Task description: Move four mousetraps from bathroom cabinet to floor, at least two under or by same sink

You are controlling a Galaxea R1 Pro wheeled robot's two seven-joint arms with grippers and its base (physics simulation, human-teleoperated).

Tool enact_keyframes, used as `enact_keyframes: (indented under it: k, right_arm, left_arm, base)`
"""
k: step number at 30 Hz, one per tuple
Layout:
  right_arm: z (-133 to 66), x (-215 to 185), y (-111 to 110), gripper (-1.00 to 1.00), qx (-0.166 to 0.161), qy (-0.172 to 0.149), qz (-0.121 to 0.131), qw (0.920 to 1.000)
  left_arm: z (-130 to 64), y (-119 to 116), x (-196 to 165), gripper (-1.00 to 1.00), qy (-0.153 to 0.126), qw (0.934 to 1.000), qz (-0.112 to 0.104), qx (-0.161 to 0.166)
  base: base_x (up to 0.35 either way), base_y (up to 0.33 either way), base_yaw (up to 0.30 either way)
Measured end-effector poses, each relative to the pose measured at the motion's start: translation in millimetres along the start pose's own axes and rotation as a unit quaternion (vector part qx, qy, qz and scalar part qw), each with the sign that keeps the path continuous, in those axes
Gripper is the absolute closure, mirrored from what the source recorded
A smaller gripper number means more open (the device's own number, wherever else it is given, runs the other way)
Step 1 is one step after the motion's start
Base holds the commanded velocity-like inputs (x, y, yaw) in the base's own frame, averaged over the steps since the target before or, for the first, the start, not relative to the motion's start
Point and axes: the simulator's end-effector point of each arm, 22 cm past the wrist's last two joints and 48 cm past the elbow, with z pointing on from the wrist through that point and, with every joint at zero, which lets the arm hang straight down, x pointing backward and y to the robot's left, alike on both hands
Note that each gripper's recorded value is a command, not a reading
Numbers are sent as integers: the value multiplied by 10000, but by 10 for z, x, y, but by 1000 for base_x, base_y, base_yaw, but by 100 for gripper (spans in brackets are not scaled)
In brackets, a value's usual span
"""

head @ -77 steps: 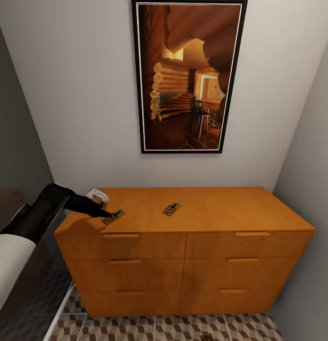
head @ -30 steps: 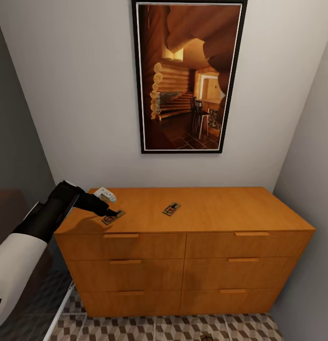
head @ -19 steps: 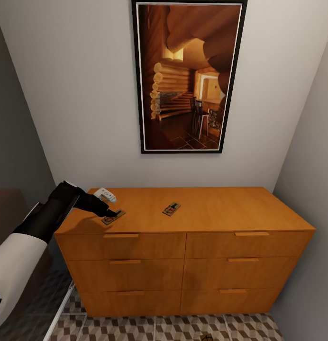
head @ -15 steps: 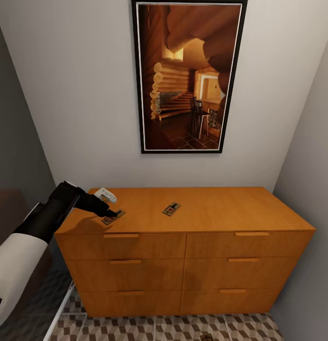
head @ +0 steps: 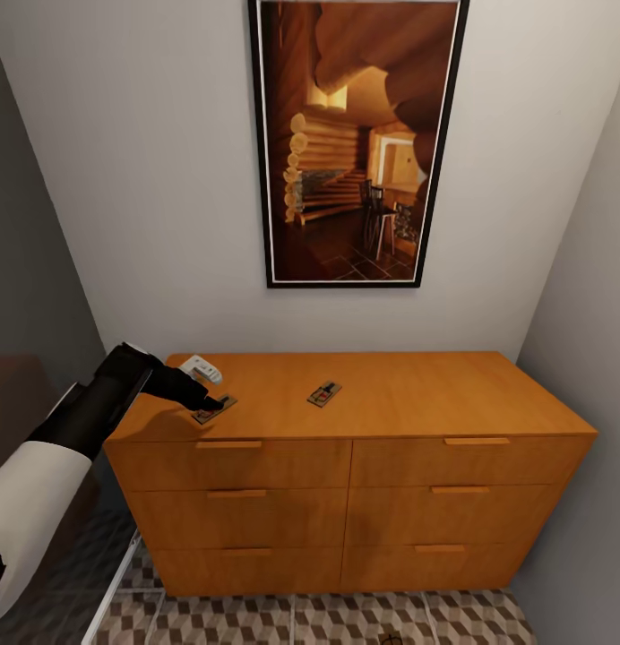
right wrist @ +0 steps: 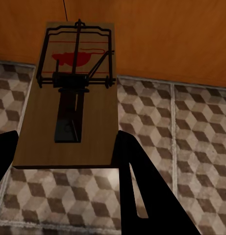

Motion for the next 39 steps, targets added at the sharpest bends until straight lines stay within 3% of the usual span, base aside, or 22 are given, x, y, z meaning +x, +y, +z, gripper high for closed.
enact_keyframes:
  k: [39]
  right_arm:
    - [-7, 132, 18, 100, -21, 154, 3, 9999]
  left_arm:
    - [247, -73, 140, -100, 184, 9996, -94, 171]
  base:
    - [0, 0, 0]
